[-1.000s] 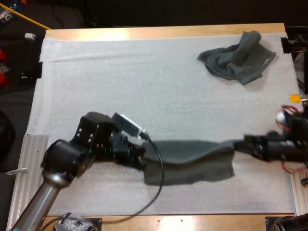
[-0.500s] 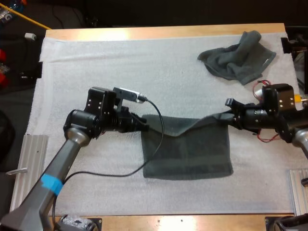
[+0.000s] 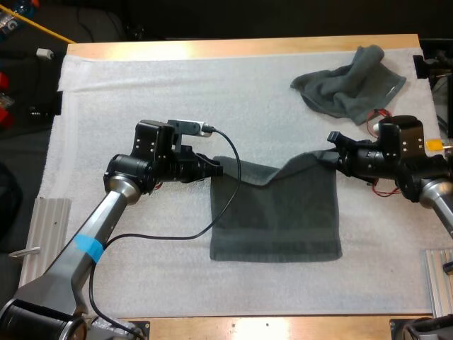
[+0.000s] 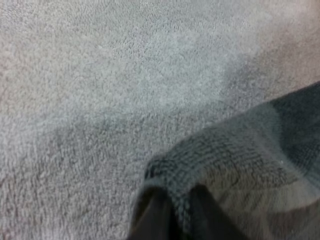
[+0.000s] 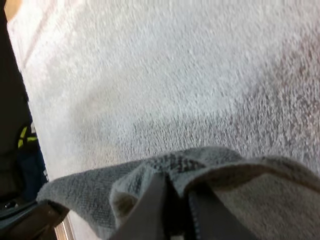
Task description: Pick towel from pile, fold and stack
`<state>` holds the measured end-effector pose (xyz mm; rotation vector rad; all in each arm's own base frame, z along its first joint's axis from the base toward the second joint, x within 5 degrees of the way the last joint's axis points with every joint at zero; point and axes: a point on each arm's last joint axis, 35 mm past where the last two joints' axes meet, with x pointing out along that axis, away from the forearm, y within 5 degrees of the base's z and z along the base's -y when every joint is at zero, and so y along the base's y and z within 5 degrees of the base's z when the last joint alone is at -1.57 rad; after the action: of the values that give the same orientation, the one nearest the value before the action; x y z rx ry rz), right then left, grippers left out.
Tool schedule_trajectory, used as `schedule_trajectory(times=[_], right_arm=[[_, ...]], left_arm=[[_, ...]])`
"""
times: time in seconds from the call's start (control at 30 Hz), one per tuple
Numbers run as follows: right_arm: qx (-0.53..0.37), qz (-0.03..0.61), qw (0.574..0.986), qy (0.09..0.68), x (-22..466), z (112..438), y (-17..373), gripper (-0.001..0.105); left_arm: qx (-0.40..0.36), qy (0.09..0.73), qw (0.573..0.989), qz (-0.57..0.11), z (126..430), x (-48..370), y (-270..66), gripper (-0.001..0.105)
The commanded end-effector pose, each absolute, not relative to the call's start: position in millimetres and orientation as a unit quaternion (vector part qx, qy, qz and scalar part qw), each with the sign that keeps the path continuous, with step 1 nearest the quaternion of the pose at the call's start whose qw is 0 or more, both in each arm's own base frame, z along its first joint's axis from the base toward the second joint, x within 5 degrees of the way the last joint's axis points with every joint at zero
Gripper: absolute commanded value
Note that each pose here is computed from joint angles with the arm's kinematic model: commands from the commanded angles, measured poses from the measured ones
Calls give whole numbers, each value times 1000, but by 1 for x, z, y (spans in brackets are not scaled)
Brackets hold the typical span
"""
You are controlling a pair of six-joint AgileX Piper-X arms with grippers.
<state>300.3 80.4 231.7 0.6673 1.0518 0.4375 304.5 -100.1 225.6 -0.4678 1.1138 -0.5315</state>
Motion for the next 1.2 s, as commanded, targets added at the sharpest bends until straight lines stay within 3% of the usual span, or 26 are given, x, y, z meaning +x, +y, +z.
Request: schedule_trajectory(times=[0.0, 0.17, 0.2, 0.4, 0.7, 0.83, 0.9, 0.97, 1.17], right_arm=[[310, 208, 796, 476, 303, 236, 81, 16], [326, 245, 817, 407, 314, 250, 84, 68], [326, 255, 819, 397, 315, 253, 85, 68], [284, 302, 844, 339, 305, 281, 83, 55], [183, 305, 865, 355, 250, 314, 70, 54], [141, 285, 869, 378, 220, 323, 62, 34], [132, 285, 864, 394, 204, 326, 59, 13], [131, 286, 857, 409, 196, 326, 58, 1], [97, 318, 832, 444, 183, 321, 73, 0]], left_arm=[[-226, 512, 791, -247, 227, 306, -100, 20], [-257, 488, 783, -286, 236, 312, -105, 63], [-258, 487, 783, -288, 238, 312, -105, 64], [-249, 461, 795, -305, 268, 300, -102, 60], [-174, 448, 817, -317, 317, 240, -84, 60], [-150, 451, 827, -299, 334, 209, -74, 60], [-140, 456, 831, -285, 342, 189, -68, 60], [-133, 458, 831, -285, 347, 175, -64, 60], [-130, 464, 829, -282, 355, 145, -56, 60]])
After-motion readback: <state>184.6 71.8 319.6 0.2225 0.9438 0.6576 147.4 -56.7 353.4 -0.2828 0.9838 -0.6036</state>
